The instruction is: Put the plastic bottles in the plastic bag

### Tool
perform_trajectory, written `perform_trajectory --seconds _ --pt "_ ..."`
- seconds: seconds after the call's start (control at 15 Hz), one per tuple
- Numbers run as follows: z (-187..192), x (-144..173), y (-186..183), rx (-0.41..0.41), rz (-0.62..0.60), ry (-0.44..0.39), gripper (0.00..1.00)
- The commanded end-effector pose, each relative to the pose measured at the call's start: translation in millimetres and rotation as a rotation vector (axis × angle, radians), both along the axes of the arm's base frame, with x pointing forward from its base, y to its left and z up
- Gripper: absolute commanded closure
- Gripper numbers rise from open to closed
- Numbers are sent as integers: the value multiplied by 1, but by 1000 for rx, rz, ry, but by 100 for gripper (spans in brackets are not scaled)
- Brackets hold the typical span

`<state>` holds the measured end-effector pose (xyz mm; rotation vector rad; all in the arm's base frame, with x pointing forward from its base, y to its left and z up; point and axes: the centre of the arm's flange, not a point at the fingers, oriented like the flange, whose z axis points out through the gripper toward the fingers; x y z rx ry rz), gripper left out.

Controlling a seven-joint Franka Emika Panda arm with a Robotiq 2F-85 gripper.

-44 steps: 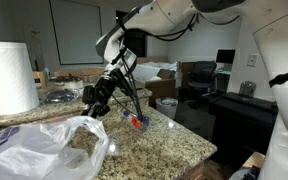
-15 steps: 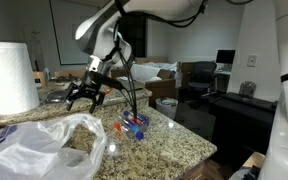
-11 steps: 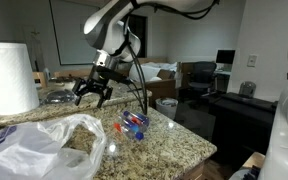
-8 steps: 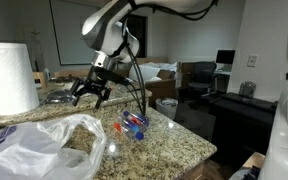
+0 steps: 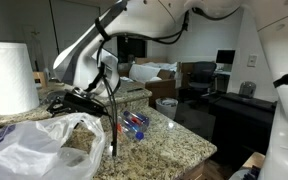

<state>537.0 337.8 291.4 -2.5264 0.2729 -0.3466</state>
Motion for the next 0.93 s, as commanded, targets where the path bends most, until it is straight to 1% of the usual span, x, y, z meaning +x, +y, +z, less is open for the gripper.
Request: perform_trajectory --seconds 0.0,0.2,0.33,0.47,0.6,0.73,0.87 --pt "-16 -15 17 70 -108 14 0" --pt "-24 -30 24 107 -156 66 0" --pt "-31 -31 30 195 -138 98 0" --pt "-35 -23 45 263 -114 144 0" --pt "-44 -10 50 325 -105 189 0" --pt "-62 3 46 371 -116 264 0" --pt "-82 10 38 401 -117 346 0"
